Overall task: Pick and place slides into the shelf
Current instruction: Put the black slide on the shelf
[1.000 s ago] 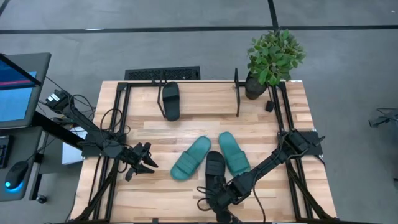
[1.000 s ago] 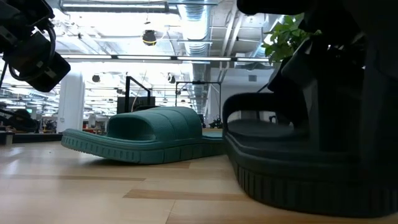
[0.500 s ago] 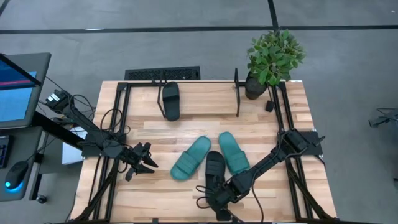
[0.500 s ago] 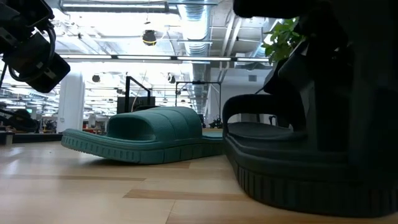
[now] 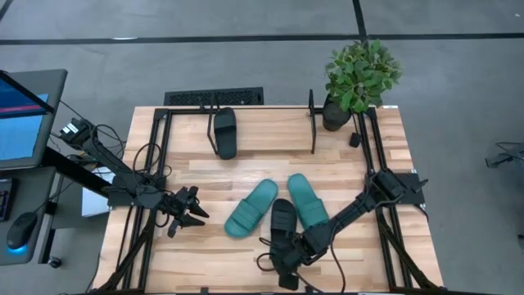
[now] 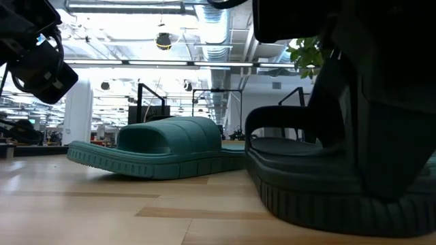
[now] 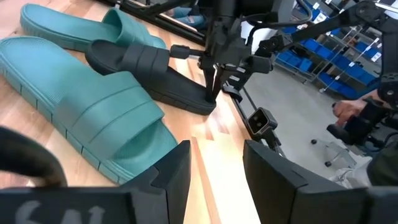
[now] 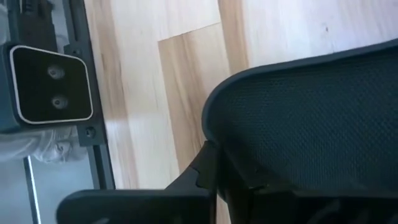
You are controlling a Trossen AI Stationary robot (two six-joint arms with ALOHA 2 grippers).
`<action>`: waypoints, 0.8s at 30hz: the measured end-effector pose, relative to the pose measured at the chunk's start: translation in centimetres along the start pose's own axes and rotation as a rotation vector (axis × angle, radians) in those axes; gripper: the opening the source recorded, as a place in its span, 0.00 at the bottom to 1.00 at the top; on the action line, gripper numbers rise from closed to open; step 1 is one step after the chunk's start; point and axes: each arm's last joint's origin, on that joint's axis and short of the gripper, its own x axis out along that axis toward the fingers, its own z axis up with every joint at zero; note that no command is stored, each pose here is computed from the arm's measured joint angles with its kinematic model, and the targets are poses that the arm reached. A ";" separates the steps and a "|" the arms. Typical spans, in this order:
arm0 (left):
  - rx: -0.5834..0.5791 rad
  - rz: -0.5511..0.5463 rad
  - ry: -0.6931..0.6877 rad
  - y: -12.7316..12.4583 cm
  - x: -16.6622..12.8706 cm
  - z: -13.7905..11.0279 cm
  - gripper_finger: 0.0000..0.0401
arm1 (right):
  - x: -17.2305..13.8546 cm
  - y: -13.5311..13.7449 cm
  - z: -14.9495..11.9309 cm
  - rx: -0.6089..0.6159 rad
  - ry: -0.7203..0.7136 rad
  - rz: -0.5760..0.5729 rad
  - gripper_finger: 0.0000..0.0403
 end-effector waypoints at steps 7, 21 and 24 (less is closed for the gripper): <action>-0.010 0.006 0.017 0.1 0.0 -0.1 0.34 | -1.5 1.2 0.4 0.003 0.031 -0.063 0.00; -0.024 0.005 0.016 0.1 0.0 -0.1 0.34 | -4.5 1.8 0.5 -0.012 0.110 -0.249 0.00; -0.057 0.006 0.016 0.1 0.0 -0.1 0.34 | -5.1 2.4 0.5 -0.019 0.091 -0.255 0.00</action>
